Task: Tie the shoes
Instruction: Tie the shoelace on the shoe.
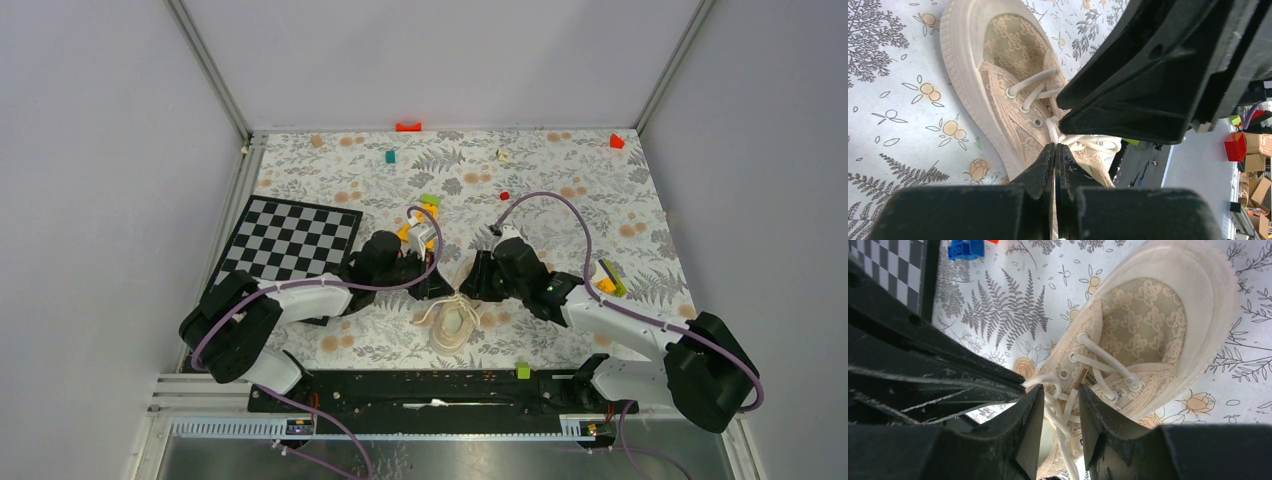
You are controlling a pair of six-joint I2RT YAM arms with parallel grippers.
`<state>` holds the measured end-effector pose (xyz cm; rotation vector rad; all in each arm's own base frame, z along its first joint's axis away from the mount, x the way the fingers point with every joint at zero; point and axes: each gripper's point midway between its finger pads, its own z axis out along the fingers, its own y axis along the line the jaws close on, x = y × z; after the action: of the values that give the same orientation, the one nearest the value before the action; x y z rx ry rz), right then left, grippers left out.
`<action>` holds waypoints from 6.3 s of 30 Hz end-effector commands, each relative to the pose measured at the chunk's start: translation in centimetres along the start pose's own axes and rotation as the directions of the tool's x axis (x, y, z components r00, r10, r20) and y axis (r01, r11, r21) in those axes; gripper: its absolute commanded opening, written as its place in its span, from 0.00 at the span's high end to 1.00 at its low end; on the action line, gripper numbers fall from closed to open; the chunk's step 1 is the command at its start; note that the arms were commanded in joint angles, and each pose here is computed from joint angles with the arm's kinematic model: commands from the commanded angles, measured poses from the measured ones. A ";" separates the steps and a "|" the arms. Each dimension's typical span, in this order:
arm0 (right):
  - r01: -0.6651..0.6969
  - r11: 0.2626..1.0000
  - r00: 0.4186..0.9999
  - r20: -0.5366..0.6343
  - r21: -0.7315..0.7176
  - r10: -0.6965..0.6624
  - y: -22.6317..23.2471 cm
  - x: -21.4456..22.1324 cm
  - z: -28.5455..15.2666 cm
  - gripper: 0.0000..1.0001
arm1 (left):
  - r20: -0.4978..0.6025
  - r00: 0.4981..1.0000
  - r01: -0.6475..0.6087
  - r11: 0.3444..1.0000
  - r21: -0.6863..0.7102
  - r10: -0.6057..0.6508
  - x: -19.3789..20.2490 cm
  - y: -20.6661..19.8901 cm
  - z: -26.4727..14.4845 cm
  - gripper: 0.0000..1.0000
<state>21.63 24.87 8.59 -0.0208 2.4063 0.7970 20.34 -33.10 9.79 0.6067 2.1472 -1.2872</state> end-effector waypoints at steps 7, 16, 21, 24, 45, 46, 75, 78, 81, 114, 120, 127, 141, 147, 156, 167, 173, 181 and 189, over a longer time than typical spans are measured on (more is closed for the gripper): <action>0.021 0.998 1.000 -0.021 0.059 -0.020 -1.3 0.5 0.7 0.61 | 0.016 0.995 -0.095 0.995 0.027 0.095 0.2 -1.1 -0.3 1.00; 0.104 0.982 0.994 -0.056 0.160 -0.096 -2.4 1.2 1.0 0.67 | 0.021 0.996 -0.092 0.996 0.004 0.092 0.5 -0.5 -0.3 1.00; 0.115 0.983 0.993 -0.056 0.141 -0.108 -1.6 1.3 1.3 0.59 | 0.019 0.996 -0.091 0.996 -0.003 0.091 0.7 -0.3 -0.3 1.00; 0.130 0.983 0.991 -0.060 0.131 -0.123 -0.9 1.2 1.4 0.60 | 0.015 0.996 -0.089 0.996 -0.008 0.089 0.9 -0.1 -0.3 1.00; 0.113 0.984 0.992 0.039 0.141 -0.119 -0.9 -0.3 -0.2 1.00 | 0.027 0.994 -0.103 0.995 -0.016 0.103 0.6 -0.2 -0.7 1.00; 0.111 0.984 0.992 0.040 0.138 -0.117 -0.9 -0.2 -0.2 1.00 | 0.026 0.994 -0.103 0.995 -0.016 0.103 0.6 -0.2 -0.7 1.00; 0.101 0.977 0.976 0.173 0.185 -0.133 -0.4 -3.8 -0.2 1.00 | 0.006 0.995 -0.098 0.995 0.010 0.098 1.0 -0.5 -0.5 1.00; 0.109 0.975 0.973 0.181 0.195 -0.145 -0.3 -4.3 -0.1 1.00 | 0.005 0.995 -0.099 0.995 0.011 0.099 1.0 -0.6 -0.5 1.00; 0.117 0.972 0.969 0.189 0.206 -0.157 -0.3 -4.7 0.0 1.00 | 0.002 0.995 -0.099 0.995 0.016 0.099 1.0 -0.6 -0.5 1.00; 0.067 0.993 0.966 0.242 0.096 -0.089 0.5 -4.9 -2.8 0.43 | 0.009 0.995 -0.098 0.995 0.003 0.098 1.2 -0.4 -0.8 1.00; 0.034 0.999 0.986 0.161 -0.005 -0.032 0.4 -0.4 -4.0 0.42 | 0.013 0.996 -0.090 0.996 -0.010 0.090 1.1 -0.2 -0.7 1.00; 0.031 0.998 0.994 0.109 -0.052 -0.026 1.2 2.2 -3.5 0.41 | 0.016 0.996 -0.089 0.996 -0.019 0.089 0.8 -0.1 -0.6 1.00; 0.038 0.998 0.995 0.095 -0.053 -0.033 1.8 2.5 -2.4 0.93 | 0.035 0.995 -0.090 0.996 -0.028 0.091 0.1 -0.4 -0.9 1.00; 0.027 0.999 0.993 0.117 -0.037 -0.023 1.2 2.3 -3.1 1.00 | 0.074 0.995 -0.066 0.997 -0.045 0.069 -1.0 -0.5 -1.3 1.00; 0.025 1.000 0.995 0.097 0.007 -0.026 -0.6 3.4 -3.6 1.00 | 0.120 0.993 -0.013 0.996 -0.093 0.024 -1.8 0.8 -2.1 1.00; 0.007 1.000 0.995 0.099 0.018 -0.009 -1.9 4.3 -3.7 1.00 | 0.129 0.992 0.023 0.989 -0.146 -0.004 -1.5 2.2 -2.6 1.00; -0.006 0.999 0.994 0.106 0.032 0.003 -2.5 4.5 -3.5 1.00 | 0.136 0.991 0.041 0.982 -0.183 -0.016 -1.4 3.0 -3.1 1.00; -0.020 0.998 0.993 0.116 0.062 0.012 -3.6 4.8 -3.6 1.00 | 0.158 0.987 0.065 0.974 -0.216 -0.031 -1.7 4.2 -3.6 1.00; -0.029 0.995 0.991 0.132 0.093 0.017 -4.6 4.9 -4.0 1.00 | 0.182 0.982 0.085 0.974 -0.212 -0.046 -2.7 4.8 -3.6 1.00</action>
<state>16.43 21.64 7.47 0.0642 2.2949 0.7882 22.05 -28.82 8.91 0.3863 2.1991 -1.1279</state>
